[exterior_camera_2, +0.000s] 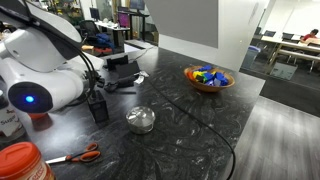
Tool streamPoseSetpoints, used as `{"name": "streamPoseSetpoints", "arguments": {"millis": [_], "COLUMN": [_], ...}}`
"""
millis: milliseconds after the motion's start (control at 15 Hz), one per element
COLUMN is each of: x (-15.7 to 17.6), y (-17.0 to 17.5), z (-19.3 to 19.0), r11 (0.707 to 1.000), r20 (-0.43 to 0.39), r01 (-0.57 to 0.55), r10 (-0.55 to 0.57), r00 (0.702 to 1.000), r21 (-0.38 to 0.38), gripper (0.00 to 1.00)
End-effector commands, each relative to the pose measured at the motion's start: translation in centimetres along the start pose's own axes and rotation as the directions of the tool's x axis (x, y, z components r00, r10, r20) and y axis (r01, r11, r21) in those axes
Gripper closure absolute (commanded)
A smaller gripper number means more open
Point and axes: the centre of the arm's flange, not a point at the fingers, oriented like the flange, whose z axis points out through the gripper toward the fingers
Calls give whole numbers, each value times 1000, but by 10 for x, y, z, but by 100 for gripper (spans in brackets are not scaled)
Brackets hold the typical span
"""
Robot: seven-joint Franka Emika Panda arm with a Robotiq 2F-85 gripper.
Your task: Put the measuring cup into the black object.
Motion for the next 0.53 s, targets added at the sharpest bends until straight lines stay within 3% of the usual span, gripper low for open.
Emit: {"name": "streamPoseSetpoints", "arguments": {"millis": [0, 67, 333, 467], "x": [6, 7, 10, 13], "y": [2, 1, -2, -5], "z": [-3, -3, -7, -10], "r11": [1000, 1000, 1000, 999], "r20": [24, 23, 29, 35], "r01": [8, 5, -13, -26], "r10": [-8, -6, 12, 25], "r00": [1000, 1000, 999, 999], "r21": [6, 7, 21, 31], "gripper": [71, 63, 58, 27]}}
